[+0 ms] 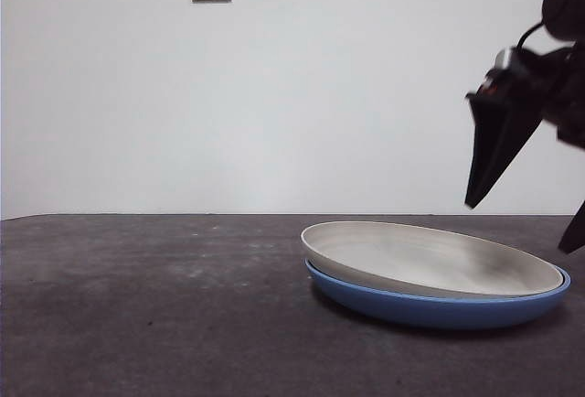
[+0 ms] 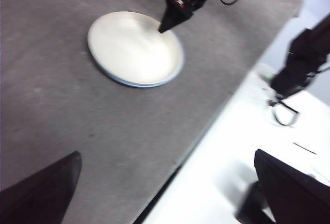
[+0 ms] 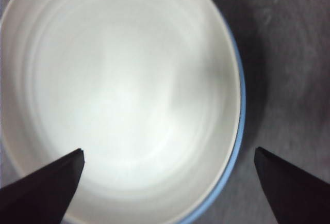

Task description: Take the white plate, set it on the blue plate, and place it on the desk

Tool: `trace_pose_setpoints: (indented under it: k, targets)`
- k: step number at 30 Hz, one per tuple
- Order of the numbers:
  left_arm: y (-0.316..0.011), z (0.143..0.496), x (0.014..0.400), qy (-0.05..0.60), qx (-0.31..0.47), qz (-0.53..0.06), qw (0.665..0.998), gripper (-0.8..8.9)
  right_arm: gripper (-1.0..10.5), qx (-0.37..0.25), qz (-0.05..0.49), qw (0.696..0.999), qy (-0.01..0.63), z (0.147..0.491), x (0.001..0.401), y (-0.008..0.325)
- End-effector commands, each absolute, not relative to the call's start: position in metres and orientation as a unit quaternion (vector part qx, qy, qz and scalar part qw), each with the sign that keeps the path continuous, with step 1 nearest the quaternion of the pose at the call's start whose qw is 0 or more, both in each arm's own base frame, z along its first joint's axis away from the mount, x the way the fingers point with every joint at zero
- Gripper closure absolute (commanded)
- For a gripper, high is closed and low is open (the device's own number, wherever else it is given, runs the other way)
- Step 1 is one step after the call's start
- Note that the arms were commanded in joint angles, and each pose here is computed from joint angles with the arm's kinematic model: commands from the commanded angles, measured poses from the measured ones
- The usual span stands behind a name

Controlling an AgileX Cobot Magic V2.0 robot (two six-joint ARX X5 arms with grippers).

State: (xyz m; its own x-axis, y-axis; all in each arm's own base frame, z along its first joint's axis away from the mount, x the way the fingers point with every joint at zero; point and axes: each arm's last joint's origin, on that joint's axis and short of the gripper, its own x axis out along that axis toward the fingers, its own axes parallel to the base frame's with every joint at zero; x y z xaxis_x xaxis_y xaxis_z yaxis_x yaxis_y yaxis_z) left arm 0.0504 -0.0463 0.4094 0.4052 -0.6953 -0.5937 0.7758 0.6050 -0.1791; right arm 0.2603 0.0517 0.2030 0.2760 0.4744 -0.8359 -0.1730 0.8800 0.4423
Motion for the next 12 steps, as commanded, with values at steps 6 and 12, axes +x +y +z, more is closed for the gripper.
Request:
trace_pose_setpoints:
  k: [6,12]
  targets:
    - [-0.04,0.397,0.044,0.313,0.045,-0.403,0.859,1.84,4.1,0.124,0.193,0.794,0.563,0.182,0.28,0.053]
    - [-0.039,0.395,0.044,0.316,0.045,-0.396,0.861,1.84,4.2,0.127,0.196,0.788,0.57,0.172,0.285,0.054]
